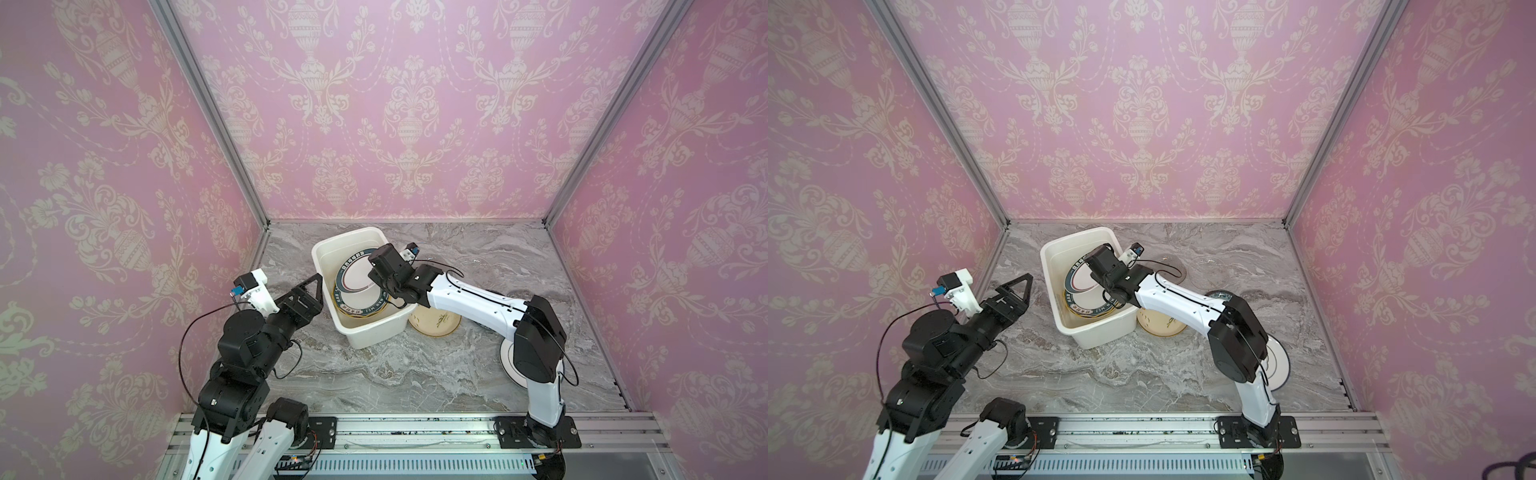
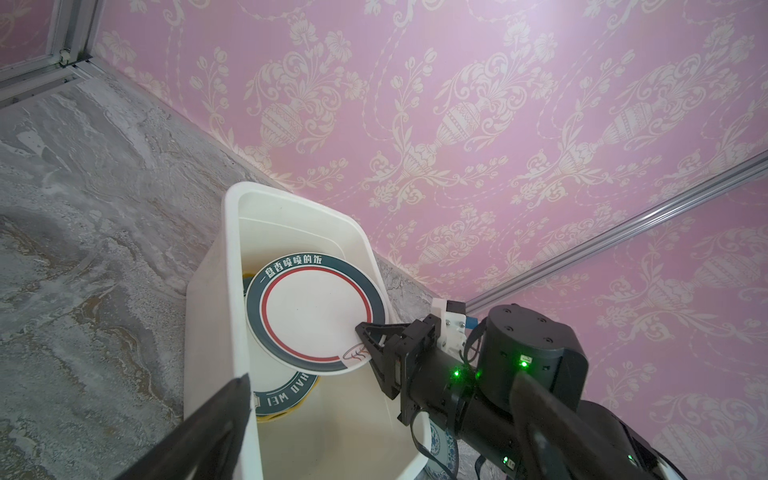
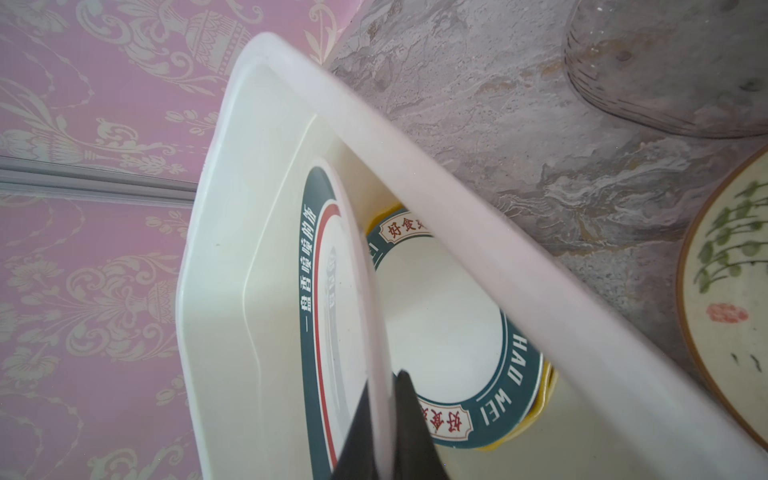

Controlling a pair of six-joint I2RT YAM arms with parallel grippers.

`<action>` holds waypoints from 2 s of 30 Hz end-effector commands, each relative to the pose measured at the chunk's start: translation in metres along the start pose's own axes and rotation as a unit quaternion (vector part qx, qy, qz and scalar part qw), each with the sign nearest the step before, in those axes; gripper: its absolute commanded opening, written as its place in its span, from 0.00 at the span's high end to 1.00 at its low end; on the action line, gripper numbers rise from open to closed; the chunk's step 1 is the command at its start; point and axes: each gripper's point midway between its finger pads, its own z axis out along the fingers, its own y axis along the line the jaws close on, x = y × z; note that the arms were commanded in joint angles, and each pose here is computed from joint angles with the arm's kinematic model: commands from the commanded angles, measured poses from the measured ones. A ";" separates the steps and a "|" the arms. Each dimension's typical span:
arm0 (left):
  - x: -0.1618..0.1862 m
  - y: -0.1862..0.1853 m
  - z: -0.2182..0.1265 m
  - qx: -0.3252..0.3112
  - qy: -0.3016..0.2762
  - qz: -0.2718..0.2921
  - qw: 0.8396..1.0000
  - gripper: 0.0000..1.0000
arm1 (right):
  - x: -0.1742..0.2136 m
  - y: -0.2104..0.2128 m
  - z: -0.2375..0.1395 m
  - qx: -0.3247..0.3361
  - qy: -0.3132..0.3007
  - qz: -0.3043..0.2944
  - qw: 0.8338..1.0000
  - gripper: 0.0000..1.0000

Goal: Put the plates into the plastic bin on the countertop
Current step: 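Lower the red-striped plate into the bin with the right gripper while the left withdraws, then lower the upright red-striped plate onto the green-rimmed plate with the right gripper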

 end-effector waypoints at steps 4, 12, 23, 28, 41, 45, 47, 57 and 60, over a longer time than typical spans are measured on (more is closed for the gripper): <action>0.003 0.008 0.005 -0.017 0.001 0.014 1.000 0.01 | 0.005 0.005 0.008 0.009 -0.005 -0.005 1.000 0.96; 0.004 0.009 0.006 -0.020 0.006 0.018 1.000 0.01 | 0.015 -0.004 0.022 0.024 0.005 -0.008 1.000 0.93; 0.004 0.009 0.006 -0.022 0.005 0.017 1.000 0.01 | 0.023 -0.020 0.032 0.047 0.013 -0.008 0.999 0.85; 0.004 0.011 0.005 -0.025 0.004 0.018 1.000 0.01 | 0.026 -0.024 0.035 0.053 0.016 -0.008 0.998 0.79; 0.005 0.013 0.006 -0.027 0.002 0.017 0.999 0.01 | 0.040 -0.041 0.037 0.095 0.055 -0.065 0.992 0.46; 0.004 0.013 0.006 -0.026 0.002 0.017 1.000 0.01 | 0.045 -0.046 0.040 0.111 0.070 -0.088 0.987 0.43; 0.005 0.013 0.006 -0.027 0.002 0.016 1.000 0.01 | 0.047 -0.047 0.042 0.114 0.076 -0.096 0.986 0.41; 0.004 0.015 0.007 -0.032 0.001 0.017 0.999 0.01 | 0.060 -0.059 0.053 0.150 0.107 -0.123 0.975 0.29; 0.005 0.016 0.008 -0.033 0.001 0.017 0.999 0.01 | 0.061 -0.060 0.054 0.151 0.108 -0.131 0.974 0.25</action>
